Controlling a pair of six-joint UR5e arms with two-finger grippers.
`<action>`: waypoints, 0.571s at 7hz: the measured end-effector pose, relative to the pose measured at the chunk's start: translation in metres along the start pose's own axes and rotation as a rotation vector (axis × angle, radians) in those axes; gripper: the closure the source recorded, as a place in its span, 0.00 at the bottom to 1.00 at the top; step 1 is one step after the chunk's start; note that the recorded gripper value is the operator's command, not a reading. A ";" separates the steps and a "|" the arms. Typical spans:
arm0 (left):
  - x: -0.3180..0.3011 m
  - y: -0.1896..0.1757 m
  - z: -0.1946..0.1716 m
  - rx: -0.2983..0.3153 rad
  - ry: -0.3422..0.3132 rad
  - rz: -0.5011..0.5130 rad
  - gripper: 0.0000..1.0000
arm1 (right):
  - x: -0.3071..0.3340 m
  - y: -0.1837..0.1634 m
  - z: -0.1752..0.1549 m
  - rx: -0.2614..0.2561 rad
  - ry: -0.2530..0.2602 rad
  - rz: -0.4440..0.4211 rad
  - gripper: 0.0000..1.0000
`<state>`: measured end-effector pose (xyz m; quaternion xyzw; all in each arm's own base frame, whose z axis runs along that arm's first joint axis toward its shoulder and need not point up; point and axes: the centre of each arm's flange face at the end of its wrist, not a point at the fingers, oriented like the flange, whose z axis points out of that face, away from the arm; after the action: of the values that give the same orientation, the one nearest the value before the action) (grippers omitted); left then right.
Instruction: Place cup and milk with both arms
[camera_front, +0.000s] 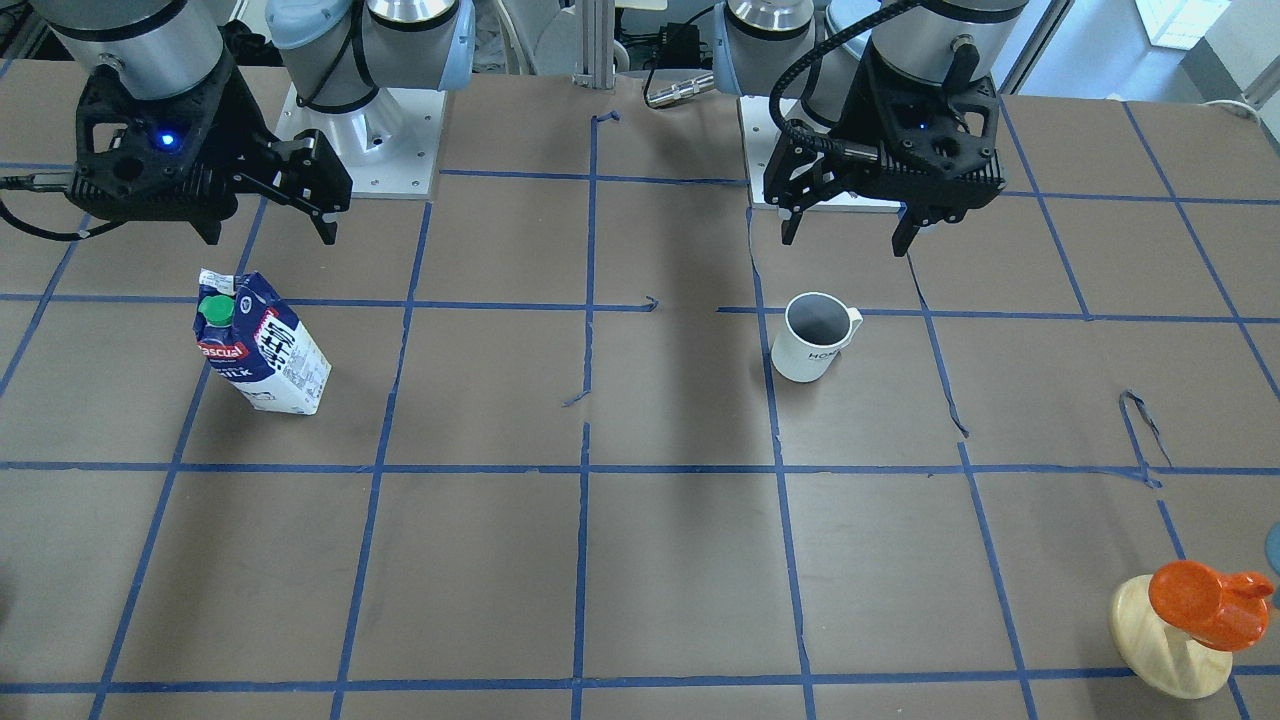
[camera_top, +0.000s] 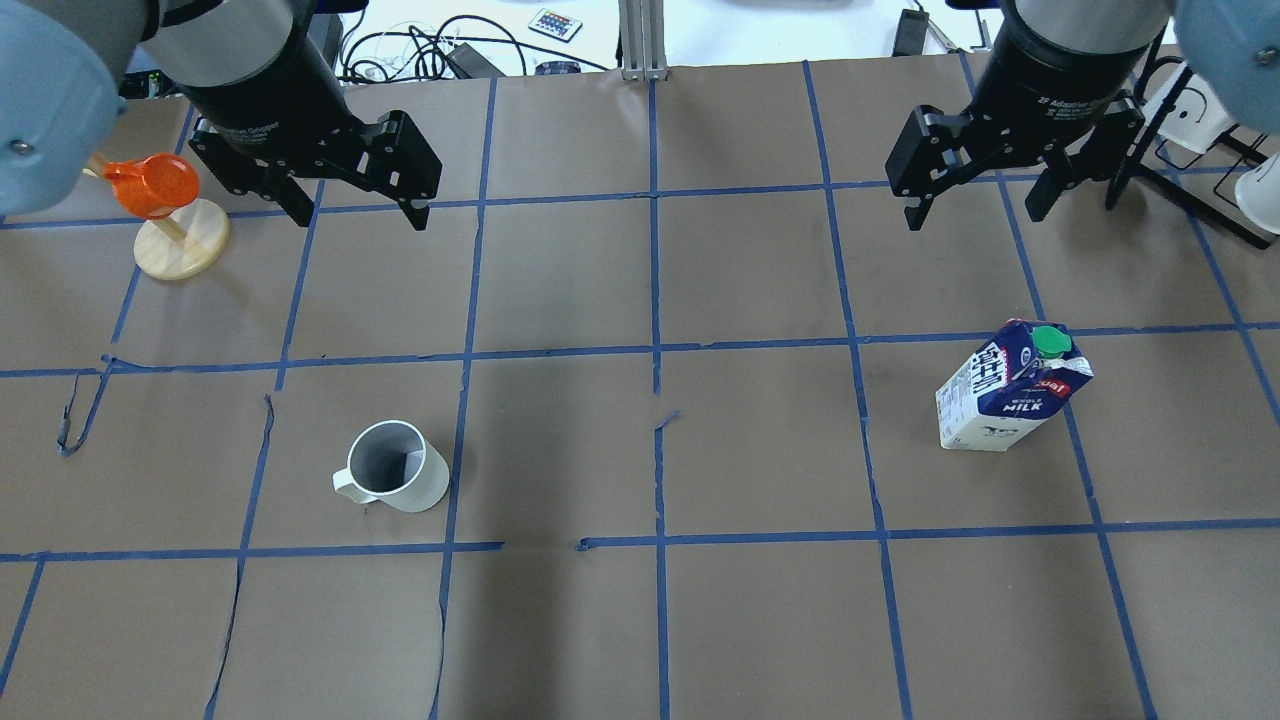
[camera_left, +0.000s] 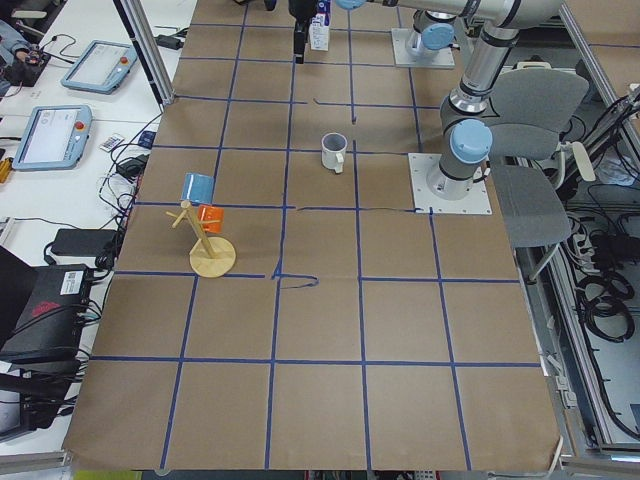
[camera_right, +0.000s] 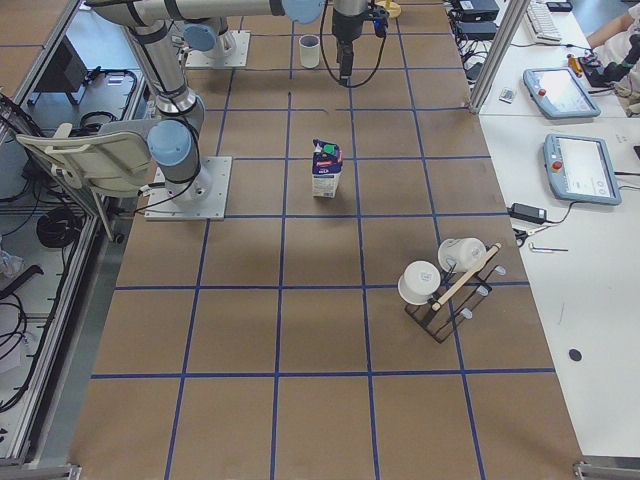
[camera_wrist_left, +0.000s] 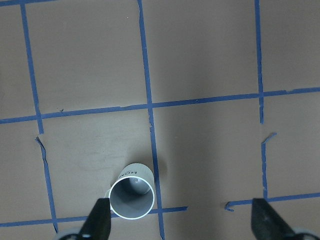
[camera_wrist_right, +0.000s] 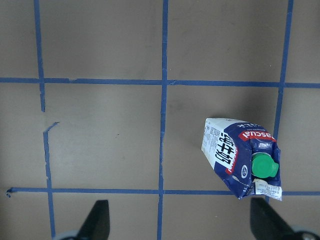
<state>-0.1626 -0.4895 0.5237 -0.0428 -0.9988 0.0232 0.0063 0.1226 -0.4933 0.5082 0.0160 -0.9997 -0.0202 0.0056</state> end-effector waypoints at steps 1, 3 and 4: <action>0.000 0.000 0.000 0.000 -0.003 0.000 0.00 | 0.000 0.000 0.000 -0.001 0.001 0.000 0.00; -0.001 0.001 0.001 -0.003 -0.011 -0.001 0.00 | 0.000 -0.001 0.001 -0.002 0.002 0.000 0.00; -0.001 0.001 0.002 -0.005 -0.012 -0.001 0.00 | 0.001 -0.001 0.001 -0.003 0.002 0.000 0.00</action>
<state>-0.1613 -0.4884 0.5215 -0.0419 -0.9989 0.0210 0.0001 0.1220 -0.4944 0.5068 0.0158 -0.9996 -0.0217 0.0066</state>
